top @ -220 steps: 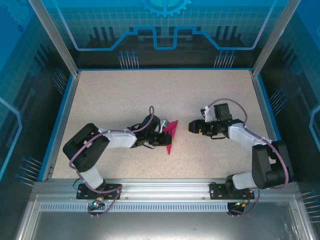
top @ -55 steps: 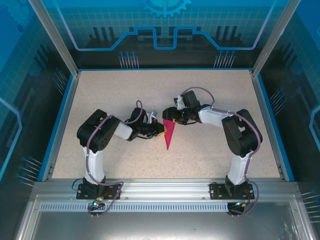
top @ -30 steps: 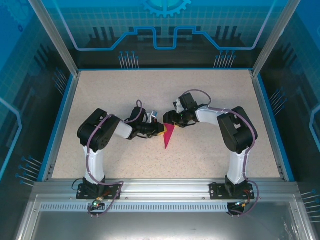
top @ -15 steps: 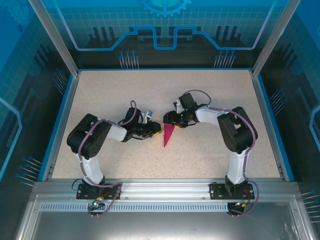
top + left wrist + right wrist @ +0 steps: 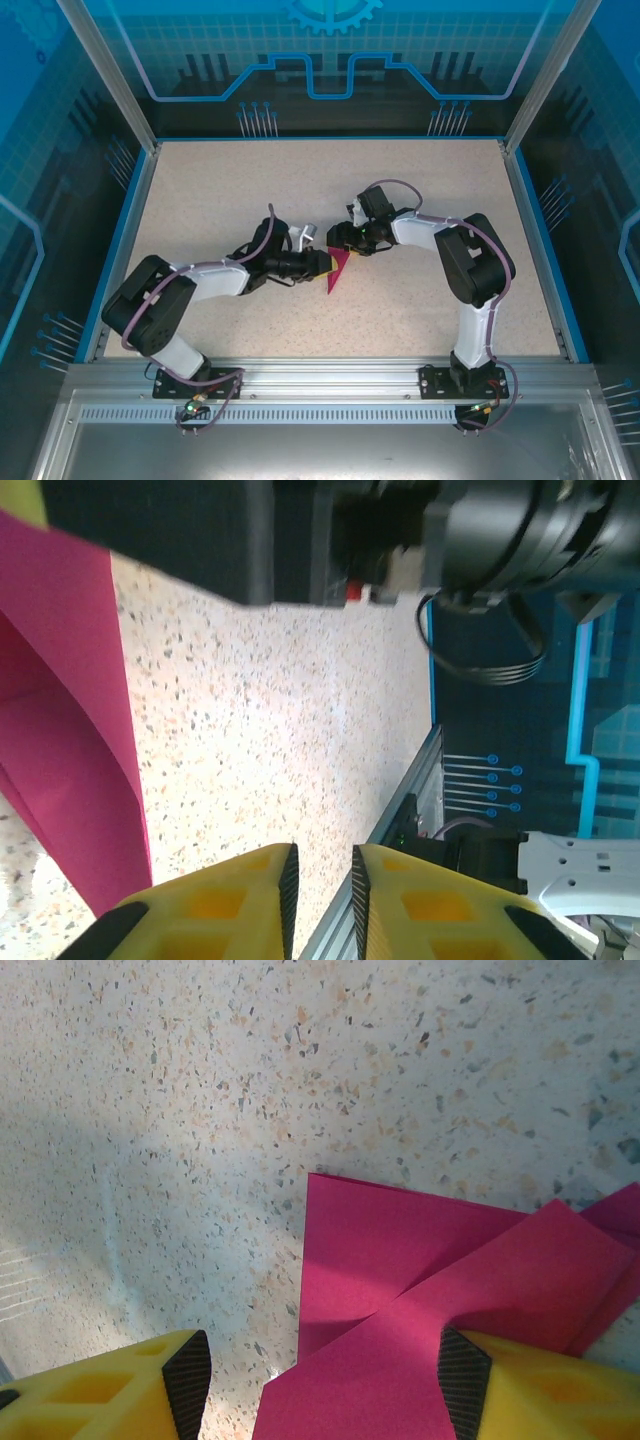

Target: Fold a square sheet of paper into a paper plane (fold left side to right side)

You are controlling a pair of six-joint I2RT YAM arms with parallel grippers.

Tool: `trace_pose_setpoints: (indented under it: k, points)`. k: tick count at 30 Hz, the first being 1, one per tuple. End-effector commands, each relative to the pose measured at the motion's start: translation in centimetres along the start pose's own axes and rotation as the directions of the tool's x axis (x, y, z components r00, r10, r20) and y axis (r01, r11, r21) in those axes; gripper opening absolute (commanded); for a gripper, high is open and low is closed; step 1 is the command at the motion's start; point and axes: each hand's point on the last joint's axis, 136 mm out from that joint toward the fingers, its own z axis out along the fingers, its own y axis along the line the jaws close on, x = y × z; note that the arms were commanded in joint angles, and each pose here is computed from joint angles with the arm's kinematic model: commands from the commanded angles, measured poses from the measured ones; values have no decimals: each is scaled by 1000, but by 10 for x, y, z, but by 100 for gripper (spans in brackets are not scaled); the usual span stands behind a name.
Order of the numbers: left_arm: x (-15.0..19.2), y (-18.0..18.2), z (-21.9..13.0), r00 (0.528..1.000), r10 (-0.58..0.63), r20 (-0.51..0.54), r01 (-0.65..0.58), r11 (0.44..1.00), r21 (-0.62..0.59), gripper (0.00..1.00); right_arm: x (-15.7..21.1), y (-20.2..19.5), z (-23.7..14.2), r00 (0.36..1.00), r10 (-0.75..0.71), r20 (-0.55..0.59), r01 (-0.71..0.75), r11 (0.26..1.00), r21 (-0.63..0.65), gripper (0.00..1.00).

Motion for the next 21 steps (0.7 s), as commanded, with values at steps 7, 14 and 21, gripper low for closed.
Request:
trace_pose_setpoints:
  k: [7,14,21]
  points:
    - [-3,18,28,997,-64,-42,64,998,-13,26,27,-33,12,994,73,-84,-64,993,100,66]
    - [6,46,34,990,-129,-52,125,990,-69,25,27,-33,12,994,71,-83,-62,993,100,66]
    - [16,66,36,982,-180,-57,172,978,-118,25,28,-34,11,994,71,-83,-63,993,104,65]
